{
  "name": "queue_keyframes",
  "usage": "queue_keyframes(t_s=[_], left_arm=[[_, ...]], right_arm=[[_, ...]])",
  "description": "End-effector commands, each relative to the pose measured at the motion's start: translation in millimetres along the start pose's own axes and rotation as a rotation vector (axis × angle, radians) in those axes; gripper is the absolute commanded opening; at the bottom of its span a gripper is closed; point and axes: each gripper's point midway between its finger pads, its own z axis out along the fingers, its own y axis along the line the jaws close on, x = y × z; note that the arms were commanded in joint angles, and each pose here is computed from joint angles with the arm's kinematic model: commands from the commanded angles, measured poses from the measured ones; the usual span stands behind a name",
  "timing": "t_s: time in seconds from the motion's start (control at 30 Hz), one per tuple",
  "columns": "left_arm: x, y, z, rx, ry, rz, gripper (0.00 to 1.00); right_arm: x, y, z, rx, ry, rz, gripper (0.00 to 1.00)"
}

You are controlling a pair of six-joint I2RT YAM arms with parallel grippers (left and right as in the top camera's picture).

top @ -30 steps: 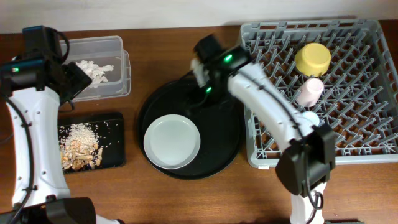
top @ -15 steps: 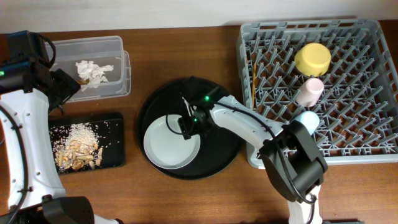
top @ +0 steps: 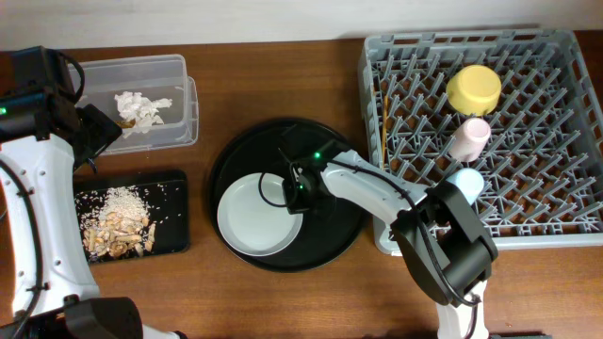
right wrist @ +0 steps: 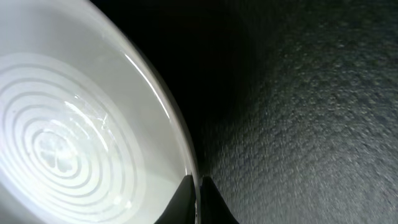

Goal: Sort waste into correct bins and load items into the dishwasher rack
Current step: 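Lift the white plate into the rack and stand it upright at the back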

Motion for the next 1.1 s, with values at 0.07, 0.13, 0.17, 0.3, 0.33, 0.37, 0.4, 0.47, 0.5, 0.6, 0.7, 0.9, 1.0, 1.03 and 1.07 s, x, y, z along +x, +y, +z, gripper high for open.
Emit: queue_keyframes(t_s=[0.07,0.13,0.17,0.3,0.33,0.37,0.4,0.47,0.5,0.6,0.7,0.9,1.0,1.03,1.07], left_arm=[[-4,4,-6,-0.003,-0.023,-0.014,0.99],[-4,4,-6,-0.002,-0.024,-0.014,0.99],[-4,4,-6,-0.003,-0.023,-0.014,0.99],[-4,4,-6,-0.003,-0.023,-0.014,0.99],[-4,4,-6,-0.003,-0.023,-0.014,0.99],[-4,4,-6,-0.003,-0.023,-0.014,0.99],[-4,4,-6,-0.003,-0.023,-0.014,0.99],[-4,4,-6,-0.003,-0.023,-0.014,0.99],[-4,4,-6,-0.003,-0.023,-0.014,0.99],[-4,4,-6,-0.003,-0.023,-0.014,0.99],[-4,4,-6,-0.003,-0.023,-0.014,0.99],[-4,4,-6,-0.003,-0.023,-0.014,0.99],[-4,4,-6,-0.003,-0.023,-0.014,0.99],[-4,4,-6,-0.003,-0.023,-0.014,0.99],[-4,4,-6,-0.003,-0.023,-0.014,0.99]], right_arm=[[-44,-16,-71,0.033,-0.101,0.08,0.04],[-71,-41,-118,0.102,-0.2,0.099,0.04],[-87,-58,-146,0.159,-0.27,0.089,0.04],[-120,-137,-252,0.442,-0.503,0.216,0.04],[-121,-157,-278,0.513,-0.548,0.259,0.04],[-120,-177,-302,0.586,-0.586,0.304,0.04],[-117,-194,-318,0.646,-0.608,0.339,0.04],[-113,-219,-333,0.742,-0.628,0.387,0.04],[-110,-230,-336,0.786,-0.624,0.405,0.04],[-107,-248,-331,0.857,-0.59,0.427,0.04],[-113,-256,-321,0.893,-0.582,0.431,0.04],[-128,-264,-283,0.913,-0.558,0.419,0.04],[-132,-266,-269,0.916,-0.545,0.413,0.04],[-134,-266,-266,0.915,-0.544,0.413,0.04],[-135,-267,-265,0.914,-0.546,0.413,0.04]])
